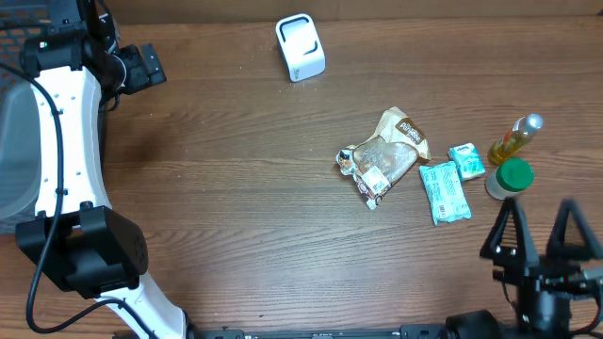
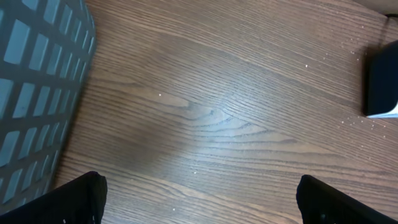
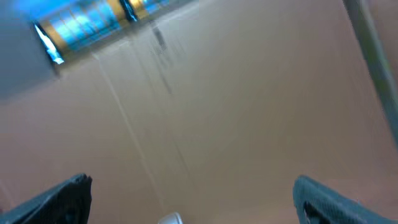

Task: Scan the item barcode

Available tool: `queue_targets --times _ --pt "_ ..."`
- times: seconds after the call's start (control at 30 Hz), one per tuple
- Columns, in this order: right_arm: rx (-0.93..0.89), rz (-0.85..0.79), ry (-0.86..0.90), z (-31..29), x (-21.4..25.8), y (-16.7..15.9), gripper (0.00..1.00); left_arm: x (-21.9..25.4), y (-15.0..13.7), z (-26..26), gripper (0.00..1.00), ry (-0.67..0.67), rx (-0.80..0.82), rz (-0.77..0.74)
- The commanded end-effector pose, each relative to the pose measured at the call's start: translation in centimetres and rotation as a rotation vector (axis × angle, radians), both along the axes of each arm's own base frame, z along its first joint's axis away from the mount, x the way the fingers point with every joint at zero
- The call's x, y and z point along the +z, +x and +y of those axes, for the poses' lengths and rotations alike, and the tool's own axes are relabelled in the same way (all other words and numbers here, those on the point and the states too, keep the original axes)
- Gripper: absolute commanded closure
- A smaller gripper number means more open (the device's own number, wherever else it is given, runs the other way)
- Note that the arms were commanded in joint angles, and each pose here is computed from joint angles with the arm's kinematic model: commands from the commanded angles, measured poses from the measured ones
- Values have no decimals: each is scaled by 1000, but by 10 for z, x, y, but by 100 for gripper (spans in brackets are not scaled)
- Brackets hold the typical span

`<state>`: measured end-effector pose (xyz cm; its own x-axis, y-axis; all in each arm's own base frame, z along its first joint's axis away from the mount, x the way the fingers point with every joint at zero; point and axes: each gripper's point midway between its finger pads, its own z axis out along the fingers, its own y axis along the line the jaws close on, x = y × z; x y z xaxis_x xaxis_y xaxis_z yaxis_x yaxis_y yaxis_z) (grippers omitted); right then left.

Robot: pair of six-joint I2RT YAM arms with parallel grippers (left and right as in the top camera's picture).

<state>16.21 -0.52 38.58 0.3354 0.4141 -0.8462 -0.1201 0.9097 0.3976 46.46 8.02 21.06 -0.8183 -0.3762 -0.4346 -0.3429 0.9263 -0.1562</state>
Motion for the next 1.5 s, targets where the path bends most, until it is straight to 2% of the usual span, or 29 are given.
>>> queue_targets --times 0.0,0.1,0.2,0.47,0.7,1.47 --pt "-5 -141 -123 11 4 7 0 7 3 -1 0 5 6 -19" --pt "-1 -247 -134 15 1 10 0 7 3 -1 0 5 6 -19" --pt "-1 -240 -141 17 -21 22 0 7 3 -1 0 5 6 -19" --pt "10 62 -176 21 -137 73 0 7 3 -1 1 5 6 -19" --pt "36 386 -216 22 -217 84 0 7 3 -1 0 5 5 -19" --pt "41 374 -219 23 -214 84 0 7 3 -1 1 5 6 -19"
